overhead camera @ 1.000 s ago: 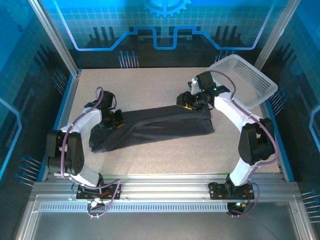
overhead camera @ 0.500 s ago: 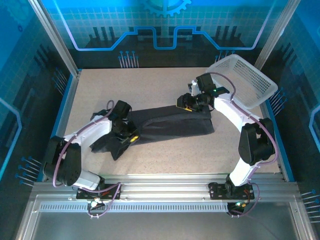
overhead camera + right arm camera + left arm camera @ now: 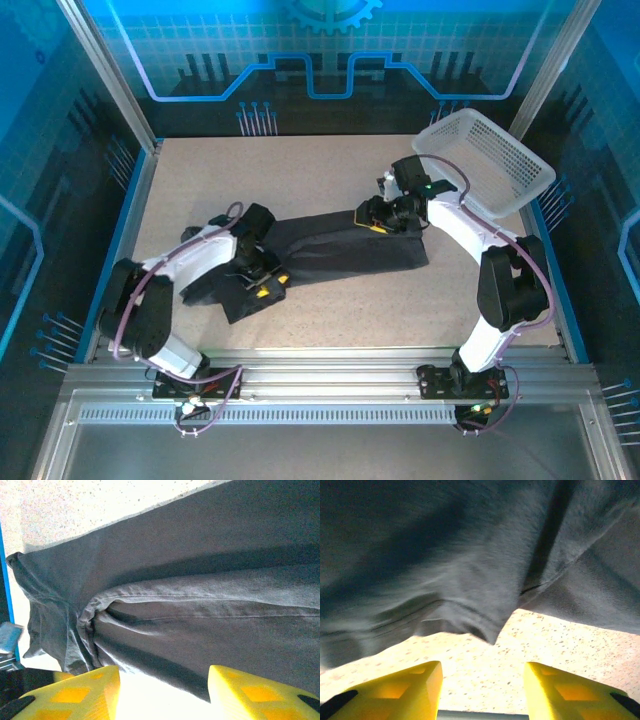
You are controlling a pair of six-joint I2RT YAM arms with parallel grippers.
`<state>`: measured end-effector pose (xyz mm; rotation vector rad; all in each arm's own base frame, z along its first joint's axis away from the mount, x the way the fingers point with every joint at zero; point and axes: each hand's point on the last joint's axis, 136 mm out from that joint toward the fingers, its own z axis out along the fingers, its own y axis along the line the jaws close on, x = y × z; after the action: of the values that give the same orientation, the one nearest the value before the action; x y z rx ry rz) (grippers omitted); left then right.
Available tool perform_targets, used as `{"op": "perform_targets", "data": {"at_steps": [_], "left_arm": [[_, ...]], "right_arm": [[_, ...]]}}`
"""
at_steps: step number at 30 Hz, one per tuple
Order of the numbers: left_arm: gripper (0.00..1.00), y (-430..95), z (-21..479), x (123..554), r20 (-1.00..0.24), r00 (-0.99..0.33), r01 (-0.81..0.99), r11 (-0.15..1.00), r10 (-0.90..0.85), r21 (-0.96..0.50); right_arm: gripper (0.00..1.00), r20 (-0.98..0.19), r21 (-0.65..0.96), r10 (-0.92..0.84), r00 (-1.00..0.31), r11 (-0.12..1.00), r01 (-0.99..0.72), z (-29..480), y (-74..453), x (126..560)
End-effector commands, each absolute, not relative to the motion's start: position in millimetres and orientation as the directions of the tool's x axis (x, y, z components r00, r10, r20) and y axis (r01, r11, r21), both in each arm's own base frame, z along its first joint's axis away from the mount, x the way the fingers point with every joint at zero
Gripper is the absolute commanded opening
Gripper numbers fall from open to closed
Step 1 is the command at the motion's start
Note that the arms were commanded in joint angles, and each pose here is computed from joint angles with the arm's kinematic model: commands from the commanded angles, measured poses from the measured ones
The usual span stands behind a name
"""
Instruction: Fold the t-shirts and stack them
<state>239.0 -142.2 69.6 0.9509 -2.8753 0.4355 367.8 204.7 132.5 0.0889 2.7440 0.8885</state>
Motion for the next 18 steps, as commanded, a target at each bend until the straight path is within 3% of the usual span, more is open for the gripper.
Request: {"op": "perform_targets", "data": {"at_steps": [1, 4, 8, 18], "left_arm": [[0.48, -90.9, 80.2, 215.1, 0.091, -0.759, -0.651, 0.749, -0.645, -0.124], [0.47, -58.6, 72.9, 209.9, 0.094, -0.664, -0.745, 0.647, -0.741, -0.163], [0.47, -29.3, 71.3, 239.7, 0.029, -0.59, -0.772, 0.553, -0.807, -0.312], [0.46, 25.8, 38.0, 272.0, -0.077, -0.617, -0.743, 0.612, -0.783, -0.27]], "right_arm": [[0.5, -0.201, 0.592, 0.125, -0.972, 0.806, -0.019, 134.4, 206.9, 357.0], [0.5, -0.198, 0.606, 0.107, -0.974, 0.795, -0.035, 134.0, 211.7, 355.1], [0.5, -0.202, 0.647, 0.045, -0.978, 0.756, -0.099, 137.0, 229.9, 351.5], [0.51, -0.201, 0.679, -0.006, -0.98, 0.72, -0.143, 141.9, 249.2, 347.0]]}}
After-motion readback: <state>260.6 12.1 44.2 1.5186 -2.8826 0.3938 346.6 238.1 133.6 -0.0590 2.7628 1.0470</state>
